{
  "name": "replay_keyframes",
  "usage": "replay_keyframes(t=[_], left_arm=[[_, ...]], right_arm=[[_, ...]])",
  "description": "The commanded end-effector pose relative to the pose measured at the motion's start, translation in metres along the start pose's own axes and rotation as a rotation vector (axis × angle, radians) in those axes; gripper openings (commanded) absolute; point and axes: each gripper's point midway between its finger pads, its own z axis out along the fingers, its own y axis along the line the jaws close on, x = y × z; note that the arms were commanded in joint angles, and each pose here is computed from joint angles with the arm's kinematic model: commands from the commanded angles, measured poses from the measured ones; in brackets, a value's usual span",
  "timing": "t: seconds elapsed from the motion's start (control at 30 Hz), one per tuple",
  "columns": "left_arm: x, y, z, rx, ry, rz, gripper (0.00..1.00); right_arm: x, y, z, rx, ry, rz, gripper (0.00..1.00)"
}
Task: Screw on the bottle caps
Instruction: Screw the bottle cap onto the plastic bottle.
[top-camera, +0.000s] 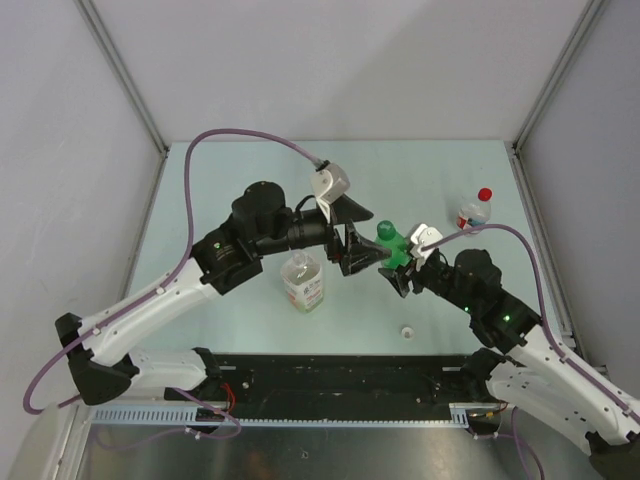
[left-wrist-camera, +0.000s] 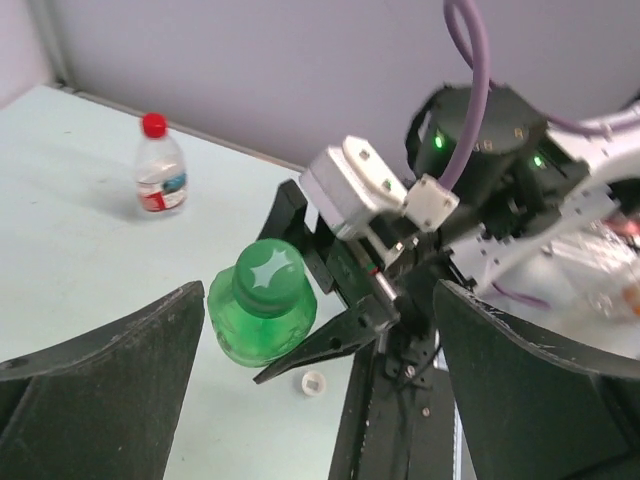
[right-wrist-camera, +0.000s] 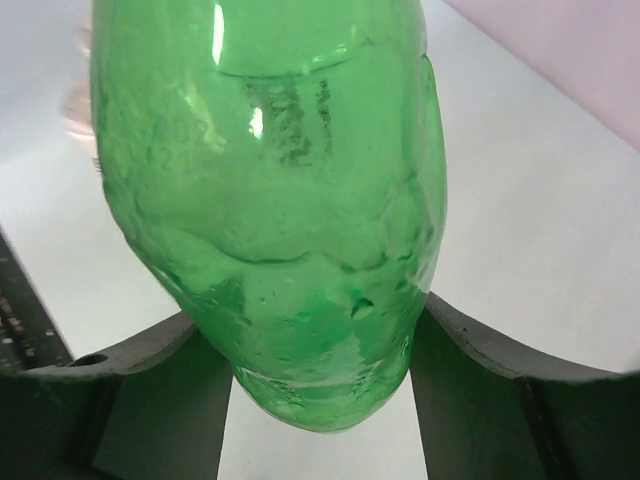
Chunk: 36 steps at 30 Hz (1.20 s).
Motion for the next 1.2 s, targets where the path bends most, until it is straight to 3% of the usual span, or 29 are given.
replay_keyframes(t=[0.0, 0.3, 0.57, 1.0, 1.17], left_arm=[[-0.032, 0.032, -0.004, -0.222, -0.123, -0.104, 0.99], [-0.034, 0.073, 0.019, -0.405, -0.156, -0.233, 0.78], [-0.012, 0.073, 0.041, -0.358, -0.081, -0.270, 0.60], [0.002, 0.075, 0.042, -0.367, -0.056, -0.290, 0.53], [0.008, 0.074, 0.044, -0.360, -0.039, -0.294, 0.44]], right_arm=[[-0.004, -0.034, 0.001, 0.187, 0.034, 0.025, 0.00], [-0.001, -0.033, 0.005, 0.186, 0.047, 0.030, 0.00], [0.004, -0.036, 0.007, 0.204, 0.067, 0.030, 0.00], [0.014, -0.046, 0.009, 0.271, 0.120, 0.051, 0.00], [0.013, -0.047, 0.009, 0.276, 0.116, 0.062, 0.00]])
